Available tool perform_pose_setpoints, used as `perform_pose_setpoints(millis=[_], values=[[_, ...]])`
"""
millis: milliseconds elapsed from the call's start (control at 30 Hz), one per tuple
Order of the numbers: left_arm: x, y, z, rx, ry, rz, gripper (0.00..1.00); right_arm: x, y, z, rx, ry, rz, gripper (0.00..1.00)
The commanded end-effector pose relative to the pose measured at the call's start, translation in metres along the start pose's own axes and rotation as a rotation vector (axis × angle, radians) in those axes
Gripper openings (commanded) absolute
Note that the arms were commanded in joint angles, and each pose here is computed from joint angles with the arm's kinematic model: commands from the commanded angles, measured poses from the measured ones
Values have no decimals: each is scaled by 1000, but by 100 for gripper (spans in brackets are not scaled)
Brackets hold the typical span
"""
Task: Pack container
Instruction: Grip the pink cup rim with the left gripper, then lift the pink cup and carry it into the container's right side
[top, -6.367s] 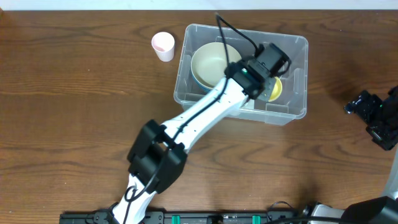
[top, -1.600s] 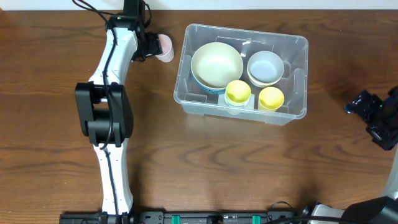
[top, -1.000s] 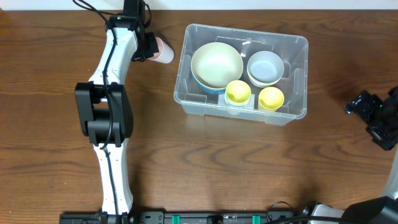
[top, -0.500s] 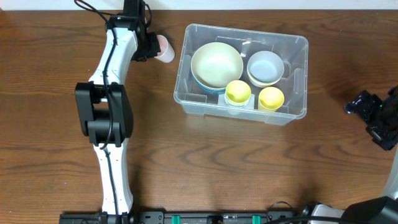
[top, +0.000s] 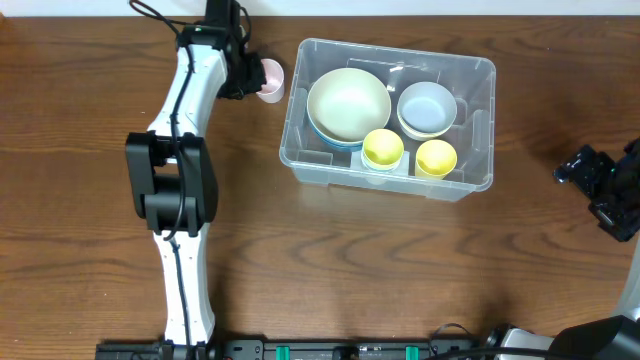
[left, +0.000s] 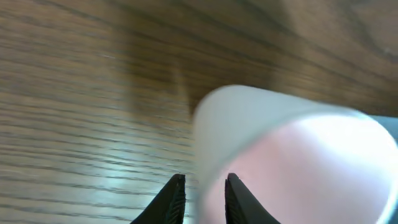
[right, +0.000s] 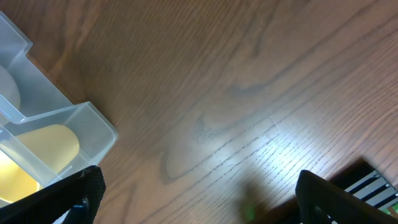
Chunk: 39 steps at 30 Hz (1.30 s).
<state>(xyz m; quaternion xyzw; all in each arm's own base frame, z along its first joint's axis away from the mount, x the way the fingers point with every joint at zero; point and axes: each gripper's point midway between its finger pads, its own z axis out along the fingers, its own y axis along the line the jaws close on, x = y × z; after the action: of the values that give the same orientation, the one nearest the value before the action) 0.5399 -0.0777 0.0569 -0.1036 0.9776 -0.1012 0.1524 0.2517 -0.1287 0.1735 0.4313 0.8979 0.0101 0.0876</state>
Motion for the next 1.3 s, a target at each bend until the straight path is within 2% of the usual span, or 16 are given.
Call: perform_pose_setpoints(millis=[0, 167, 200, 233, 300, 633, 800, 967, 1133, 1267], values=[[9, -7, 12, 10, 28, 15, 23, -1, -1, 0, 0, -3, -8, 99], [8, -12, 13, 15, 19, 23, 22, -1, -1, 0, 0, -3, -8, 99], [8, -12, 13, 15, 18, 23, 19, -1, -1, 0, 0, -3, -8, 99], [8, -11, 13, 11, 18, 23, 11, -1, -1, 0, 0, -3, -8, 99], [8, -9, 13, 4, 17, 21, 6, -1, -1, 0, 0, -3, -8, 99], [2, -7, 0, 7, -2, 22, 6, -1, -1, 0, 0, -3, -8, 99], [-21, -9, -66, 36, -113, 13, 6, -1, -1, 0, 0, -3, -8, 99], [-35, -28, -184, 102, -315, 37, 6, -1, -1, 0, 0, -3, -8, 99], [3, -78, -292, 202, -451, 146, 6, -1, -1, 0, 0, -3, -8, 99], [50, -132, -332, 293, -476, 312, 6, -1, -1, 0, 0, -3, -8, 99]])
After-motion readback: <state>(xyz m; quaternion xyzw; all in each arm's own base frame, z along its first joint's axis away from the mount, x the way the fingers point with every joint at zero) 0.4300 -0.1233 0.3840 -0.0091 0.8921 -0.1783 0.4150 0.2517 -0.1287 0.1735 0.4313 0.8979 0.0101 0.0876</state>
